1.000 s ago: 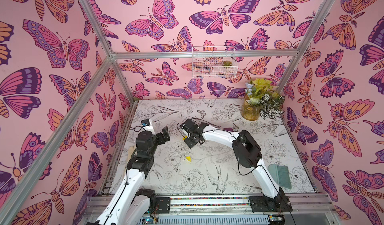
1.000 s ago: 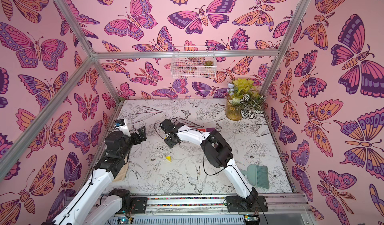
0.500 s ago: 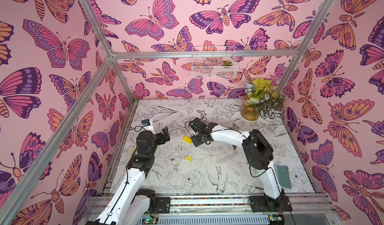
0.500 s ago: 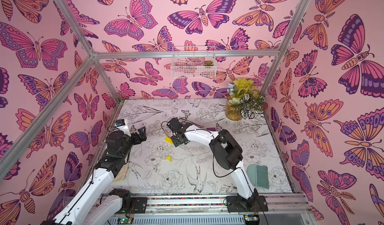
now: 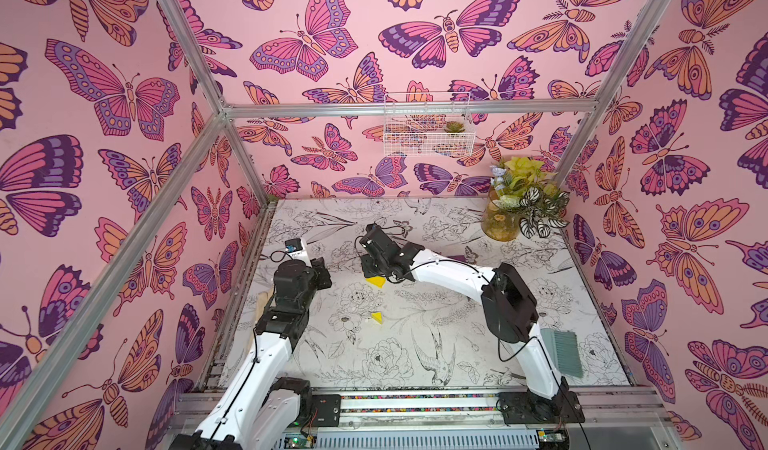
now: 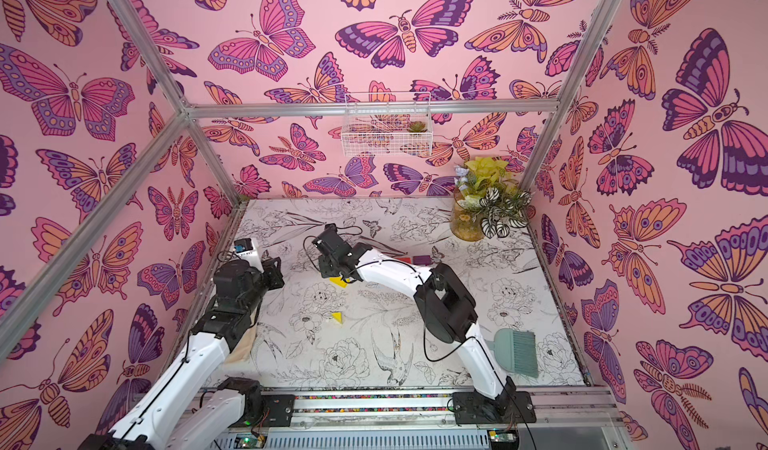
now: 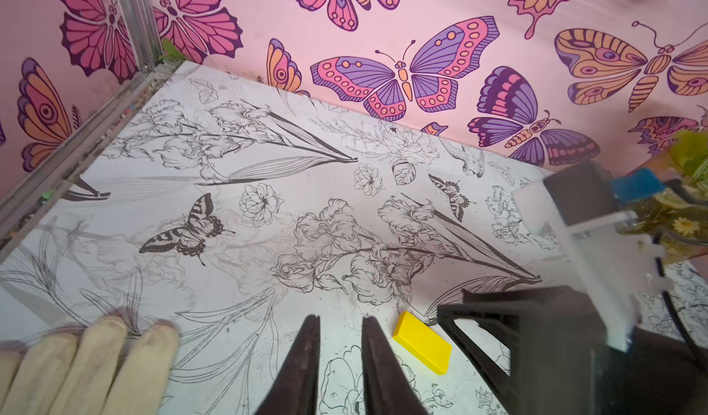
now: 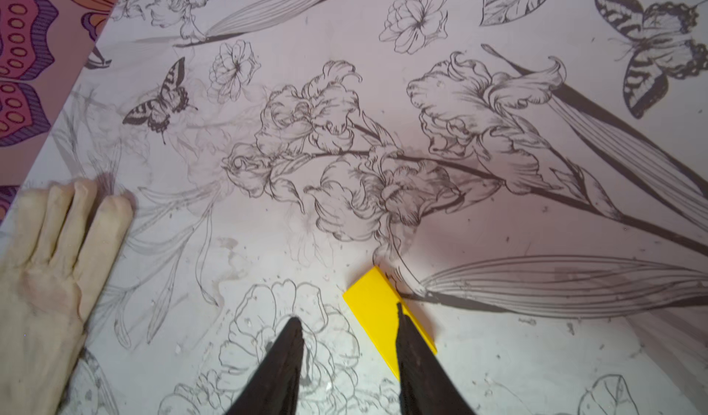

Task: Assemble a piece of candy with building blocks
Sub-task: Move the building block to the center of the board.

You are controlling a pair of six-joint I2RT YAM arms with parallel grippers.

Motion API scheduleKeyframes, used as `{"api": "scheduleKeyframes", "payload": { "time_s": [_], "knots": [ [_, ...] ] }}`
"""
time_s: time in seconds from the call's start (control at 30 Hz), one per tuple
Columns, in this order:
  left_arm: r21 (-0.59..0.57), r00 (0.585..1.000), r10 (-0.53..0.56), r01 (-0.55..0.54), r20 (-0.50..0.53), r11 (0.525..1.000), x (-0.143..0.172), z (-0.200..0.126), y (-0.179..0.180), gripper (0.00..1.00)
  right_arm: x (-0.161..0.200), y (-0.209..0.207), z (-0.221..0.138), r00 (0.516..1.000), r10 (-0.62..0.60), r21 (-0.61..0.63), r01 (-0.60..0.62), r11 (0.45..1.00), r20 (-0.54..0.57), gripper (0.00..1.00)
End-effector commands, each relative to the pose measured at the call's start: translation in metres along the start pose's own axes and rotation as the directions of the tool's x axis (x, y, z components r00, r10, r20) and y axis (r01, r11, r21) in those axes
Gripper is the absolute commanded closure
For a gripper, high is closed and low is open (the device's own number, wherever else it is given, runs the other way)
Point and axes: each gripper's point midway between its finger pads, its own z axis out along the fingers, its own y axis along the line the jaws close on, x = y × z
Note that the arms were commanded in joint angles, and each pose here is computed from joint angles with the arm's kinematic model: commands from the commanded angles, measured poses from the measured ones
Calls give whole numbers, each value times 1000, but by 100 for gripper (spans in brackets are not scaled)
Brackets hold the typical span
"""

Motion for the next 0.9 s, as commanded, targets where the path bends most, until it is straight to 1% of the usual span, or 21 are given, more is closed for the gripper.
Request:
{"api": "scheduleKeyframes", "payload": {
  "time_s": [0.0,0.03,0.1,0.17,0.27,0.37,0.6,0.73,0.87],
  "knots": [
    [28,1000,-27,27,6,999,-9,-2,-4,87,4,-8,10,1000,-2,91,4,996,-22,58],
    [27,999,-32,32,5,999,-9,-2,-3,89,4,-6,14,1000,-10,91,12,996,-20,60],
    [29,999,-37,37,6,999,-9,-2,-2,89,9,-2,25,999,-18,81,21,997,-42,64],
    [27,999,-41,41,9,999,-9,-4,1,88,16,2,32,997,-26,59,31,998,-72,71],
    [14,999,-48,48,16,999,-10,-6,5,86,25,12,40,994,-26,-6,25,1000,-105,76],
    [7,998,-59,59,16,998,-9,-5,8,86,34,18,46,990,-30,-45,24,999,-135,80],
    [10,998,-67,67,4,998,-7,-3,8,85,51,13,55,981,-46,-39,39,998,-187,82],
    [8,997,-71,71,1,997,-5,-3,9,79,63,10,59,973,-57,-35,51,998,-223,83],
    [8,997,-73,73,0,997,-3,-4,9,76,66,3,57,970,-72,-17,70,997,-231,83]
  ]
}}
